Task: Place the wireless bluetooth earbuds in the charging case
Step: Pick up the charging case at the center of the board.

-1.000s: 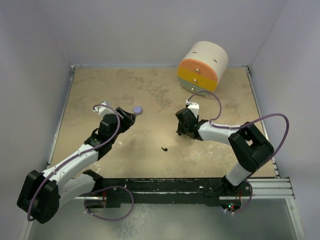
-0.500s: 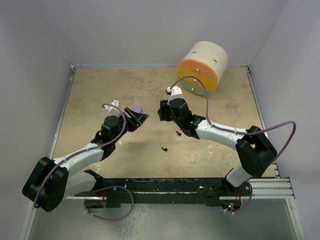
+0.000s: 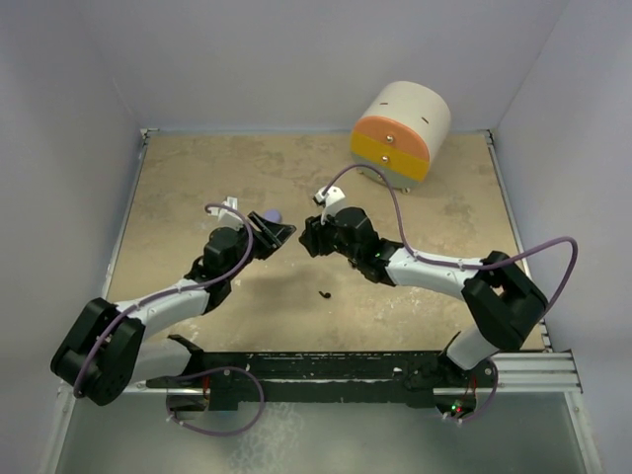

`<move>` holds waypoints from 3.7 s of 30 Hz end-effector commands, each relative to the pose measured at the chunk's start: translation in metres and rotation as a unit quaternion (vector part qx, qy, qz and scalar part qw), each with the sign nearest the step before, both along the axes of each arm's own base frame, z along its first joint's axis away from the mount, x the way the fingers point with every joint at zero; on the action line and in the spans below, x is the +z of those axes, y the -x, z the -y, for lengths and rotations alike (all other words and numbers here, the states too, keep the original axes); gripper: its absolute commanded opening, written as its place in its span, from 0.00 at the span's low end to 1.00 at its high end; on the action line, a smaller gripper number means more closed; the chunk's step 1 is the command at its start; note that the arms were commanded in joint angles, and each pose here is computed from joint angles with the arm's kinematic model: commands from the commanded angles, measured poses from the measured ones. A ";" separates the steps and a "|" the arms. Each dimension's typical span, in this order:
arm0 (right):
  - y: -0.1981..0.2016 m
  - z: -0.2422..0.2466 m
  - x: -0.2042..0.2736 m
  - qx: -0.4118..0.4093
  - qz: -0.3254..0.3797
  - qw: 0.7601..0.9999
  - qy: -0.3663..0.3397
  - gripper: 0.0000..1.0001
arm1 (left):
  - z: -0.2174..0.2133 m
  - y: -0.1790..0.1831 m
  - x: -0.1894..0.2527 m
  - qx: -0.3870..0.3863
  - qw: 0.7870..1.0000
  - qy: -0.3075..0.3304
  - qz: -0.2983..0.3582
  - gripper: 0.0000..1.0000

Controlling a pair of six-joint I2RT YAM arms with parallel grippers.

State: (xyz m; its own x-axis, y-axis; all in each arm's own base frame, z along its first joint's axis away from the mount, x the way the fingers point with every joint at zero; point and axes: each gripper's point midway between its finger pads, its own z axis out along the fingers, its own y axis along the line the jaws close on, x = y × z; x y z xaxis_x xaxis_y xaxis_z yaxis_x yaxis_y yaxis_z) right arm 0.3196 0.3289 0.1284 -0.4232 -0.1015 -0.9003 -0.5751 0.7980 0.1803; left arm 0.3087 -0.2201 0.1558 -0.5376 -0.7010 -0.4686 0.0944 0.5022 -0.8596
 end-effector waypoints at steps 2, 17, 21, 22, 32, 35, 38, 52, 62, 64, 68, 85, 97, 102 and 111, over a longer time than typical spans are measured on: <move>0.007 -0.014 0.034 0.058 0.053 0.996 -0.038 0.00 | 0.011 -0.004 0.021 -0.017 0.998 0.039 0.040 0.46; 0.018 -0.023 0.052 0.098 0.069 0.991 -0.059 0.00 | 0.016 0.002 0.018 -0.038 0.997 0.050 0.052 0.39; 0.019 -0.024 0.056 0.106 0.075 0.990 -0.061 0.00 | 0.018 0.004 0.017 -0.044 0.996 0.057 0.052 0.36; 0.020 -0.024 0.057 0.108 0.076 0.989 -0.062 0.00 | 0.018 0.004 0.017 -0.045 0.996 0.059 0.051 0.36; 0.020 -0.025 0.057 0.113 0.079 0.989 -0.060 0.00 | 0.029 0.010 0.026 -0.080 0.990 0.089 0.069 0.32; 0.019 -0.025 0.057 0.112 0.080 0.989 -0.058 0.00 | 0.031 0.011 0.026 -0.086 0.990 0.092 0.071 0.27; 0.019 -0.025 0.057 0.111 0.080 0.989 -0.058 0.00 | 0.032 0.012 0.025 -0.090 0.989 0.092 0.071 0.15; 0.021 -0.030 0.062 0.128 0.086 0.986 -0.062 0.00 | 0.039 0.016 0.027 -0.116 0.986 0.094 0.076 0.04; 0.023 -0.030 0.063 0.137 0.091 0.985 -0.057 0.00 | 0.046 0.023 0.028 -0.148 0.982 0.084 0.082 0.17; 0.024 -0.030 0.062 0.139 0.092 0.984 -0.056 0.00 | 0.047 0.023 0.028 -0.149 0.982 0.083 0.082 0.21; 0.024 -0.030 0.062 0.140 0.092 0.984 -0.056 0.00 | 0.048 0.024 0.030 -0.156 0.981 0.083 0.085 0.28; 0.024 -0.031 0.063 0.143 0.094 0.984 -0.056 0.00 | 0.051 0.024 0.029 -0.164 0.979 0.086 0.086 0.00; 0.025 -0.029 0.059 0.140 0.088 0.985 -0.053 0.16 | 0.048 0.020 0.030 -0.148 0.981 0.091 0.083 0.00; 0.025 -0.027 0.060 0.134 0.088 0.986 -0.054 0.45 | 0.044 0.014 0.026 -0.124 0.985 0.098 0.066 0.00; 0.034 -0.018 0.061 0.131 0.084 0.986 -0.059 0.68 | 0.036 0.003 0.021 -0.084 0.989 0.115 0.047 0.00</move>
State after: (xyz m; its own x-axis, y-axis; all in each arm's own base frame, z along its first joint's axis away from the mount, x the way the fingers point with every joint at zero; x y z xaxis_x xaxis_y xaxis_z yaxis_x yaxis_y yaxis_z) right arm 0.2910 0.3440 0.1565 -0.2991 -0.1606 -0.9406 -0.7708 0.6218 0.1389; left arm 0.2996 -0.2529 0.1573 -0.6387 -0.6674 -0.3828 0.2174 0.3208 -0.9219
